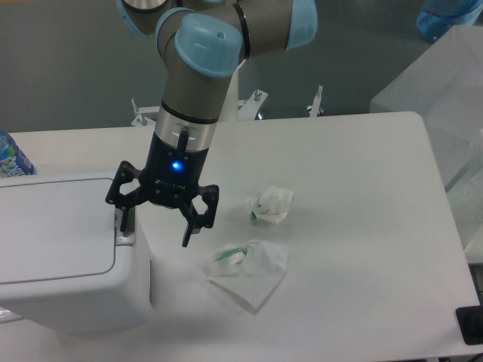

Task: Open the trash can
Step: 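Push the lid back until the trash can is open, then lift the gripper away from the open trash can toward the wrappers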

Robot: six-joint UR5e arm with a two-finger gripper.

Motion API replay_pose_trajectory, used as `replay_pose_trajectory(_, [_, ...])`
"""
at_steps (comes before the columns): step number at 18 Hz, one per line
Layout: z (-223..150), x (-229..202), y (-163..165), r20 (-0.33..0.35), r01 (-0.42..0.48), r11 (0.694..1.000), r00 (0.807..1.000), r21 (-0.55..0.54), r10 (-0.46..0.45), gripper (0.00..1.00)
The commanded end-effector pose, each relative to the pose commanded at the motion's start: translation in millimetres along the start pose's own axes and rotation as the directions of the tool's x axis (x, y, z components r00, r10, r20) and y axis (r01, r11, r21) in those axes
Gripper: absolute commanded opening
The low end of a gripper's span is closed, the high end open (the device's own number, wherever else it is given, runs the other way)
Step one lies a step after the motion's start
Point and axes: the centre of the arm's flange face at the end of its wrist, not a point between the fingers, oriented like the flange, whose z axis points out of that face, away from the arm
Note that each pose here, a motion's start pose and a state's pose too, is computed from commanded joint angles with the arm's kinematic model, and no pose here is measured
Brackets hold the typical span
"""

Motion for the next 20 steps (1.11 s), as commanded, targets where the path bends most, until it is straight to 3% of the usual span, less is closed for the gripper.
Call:
replay_pose_trajectory(13, [0,0,0,-0.001,0.0,1.0,1.0,0.0,0.0,1.0])
replay_pose_trajectory(20, [-66,-2,-47,0.068,-0.076,0.989,0.995,0.13,0.068,1.0])
